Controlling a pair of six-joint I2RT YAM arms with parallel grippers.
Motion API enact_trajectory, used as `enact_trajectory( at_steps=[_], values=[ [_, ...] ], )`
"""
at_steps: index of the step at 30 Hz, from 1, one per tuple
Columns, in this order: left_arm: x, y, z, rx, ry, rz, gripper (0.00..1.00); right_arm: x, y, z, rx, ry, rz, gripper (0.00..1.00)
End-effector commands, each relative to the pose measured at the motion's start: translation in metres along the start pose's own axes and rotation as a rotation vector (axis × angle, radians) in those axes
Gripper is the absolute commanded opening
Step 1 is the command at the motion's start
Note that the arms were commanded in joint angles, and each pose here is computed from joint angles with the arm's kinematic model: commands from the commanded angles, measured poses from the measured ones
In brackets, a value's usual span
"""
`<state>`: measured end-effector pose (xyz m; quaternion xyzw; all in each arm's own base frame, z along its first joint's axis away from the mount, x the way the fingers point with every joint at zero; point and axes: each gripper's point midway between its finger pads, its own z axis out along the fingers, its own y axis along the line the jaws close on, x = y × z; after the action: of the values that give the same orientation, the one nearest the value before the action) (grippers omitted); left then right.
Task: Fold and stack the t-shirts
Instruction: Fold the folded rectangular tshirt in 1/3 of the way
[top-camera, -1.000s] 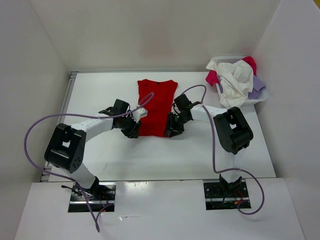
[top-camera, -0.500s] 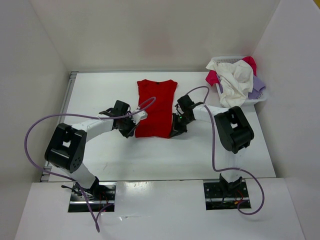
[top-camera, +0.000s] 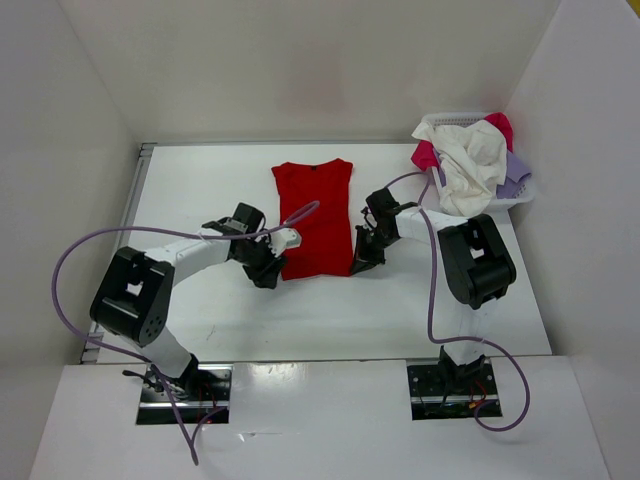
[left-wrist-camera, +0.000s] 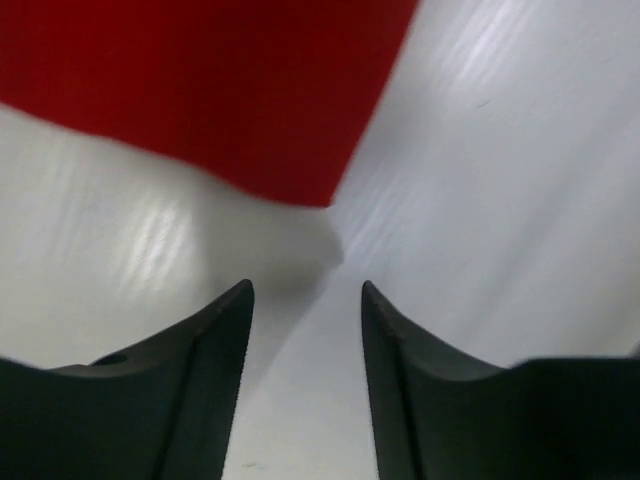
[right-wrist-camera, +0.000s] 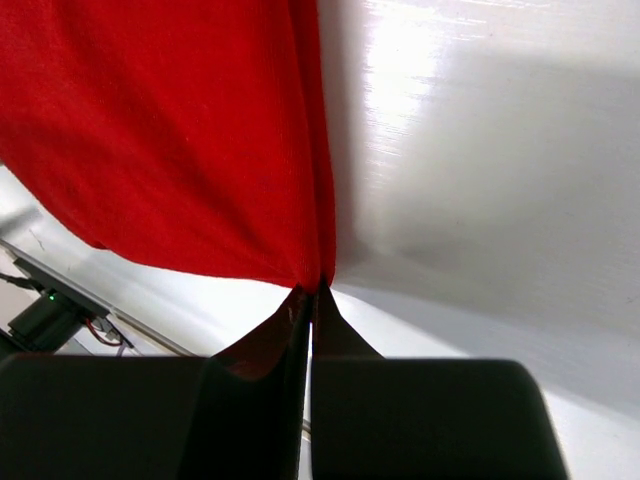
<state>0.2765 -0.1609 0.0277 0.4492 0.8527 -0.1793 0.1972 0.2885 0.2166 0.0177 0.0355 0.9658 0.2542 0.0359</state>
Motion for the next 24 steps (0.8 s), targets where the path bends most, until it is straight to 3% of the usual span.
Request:
enact_trajectory(
  at_steps=[1, 4, 12, 18, 24],
  values=[
    [-0.038, -0.042, -0.004, 0.183, -0.134, -0.058, 0.58, 0.004, 0.008, -0.011, -0.022, -0.007, -0.031, 0.00],
    [-0.034, -0.044, 0.005, 0.173, -0.135, -0.119, 0.63, 0.004, 0.008, -0.011, -0.022, -0.007, -0.041, 0.00],
    [-0.036, -0.033, 0.017, 0.135, -0.124, -0.196, 0.66, 0.003, 0.009, -0.013, -0.026, -0.014, -0.044, 0.00],
    [-0.041, -0.022, 0.018, 0.091, -0.119, -0.206, 0.58, 0.001, 0.010, -0.013, -0.030, -0.021, -0.048, 0.00],
    [-0.042, -0.011, 0.024, 0.051, -0.088, -0.227, 0.56, 0.000, 0.012, -0.015, -0.034, -0.028, -0.052, 0.00]
  ],
)
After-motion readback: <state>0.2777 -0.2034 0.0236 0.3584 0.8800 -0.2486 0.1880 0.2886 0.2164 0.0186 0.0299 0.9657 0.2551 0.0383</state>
